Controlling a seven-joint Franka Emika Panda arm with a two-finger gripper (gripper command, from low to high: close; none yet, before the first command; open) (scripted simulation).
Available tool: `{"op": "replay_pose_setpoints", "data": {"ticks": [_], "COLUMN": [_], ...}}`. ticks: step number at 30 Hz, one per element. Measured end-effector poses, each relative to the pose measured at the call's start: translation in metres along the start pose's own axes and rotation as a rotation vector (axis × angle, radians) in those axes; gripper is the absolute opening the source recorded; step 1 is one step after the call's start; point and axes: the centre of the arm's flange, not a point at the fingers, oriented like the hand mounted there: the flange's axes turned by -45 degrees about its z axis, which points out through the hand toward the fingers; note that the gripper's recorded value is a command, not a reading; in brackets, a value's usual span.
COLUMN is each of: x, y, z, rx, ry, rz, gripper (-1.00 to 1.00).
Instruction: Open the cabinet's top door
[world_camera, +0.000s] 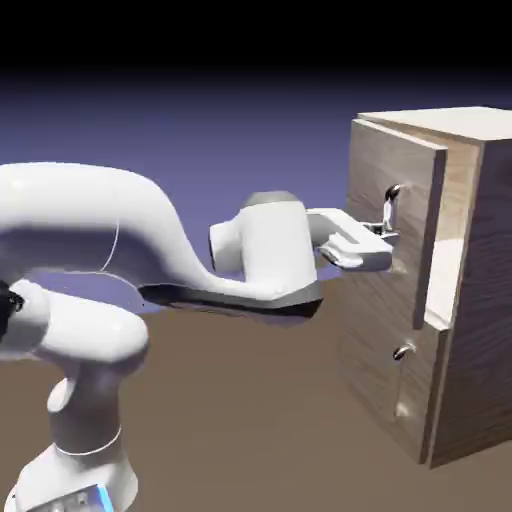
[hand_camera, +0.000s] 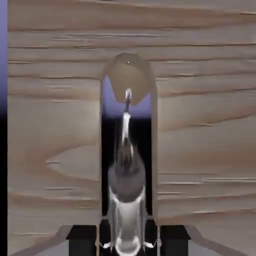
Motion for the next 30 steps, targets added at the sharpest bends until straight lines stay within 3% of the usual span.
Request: {"op": "replay_pose_setpoints", "data": {"ticks": [11,30], "x": [0.000,0.001], "y": [0.013,0.085], "z": [-0.021,-0.093], "rx": [0.084,0.441], "ry": [-0.003,-0.004], "rz": [-0.005,-0.005], "gripper": [-1.00,-1.00]}}
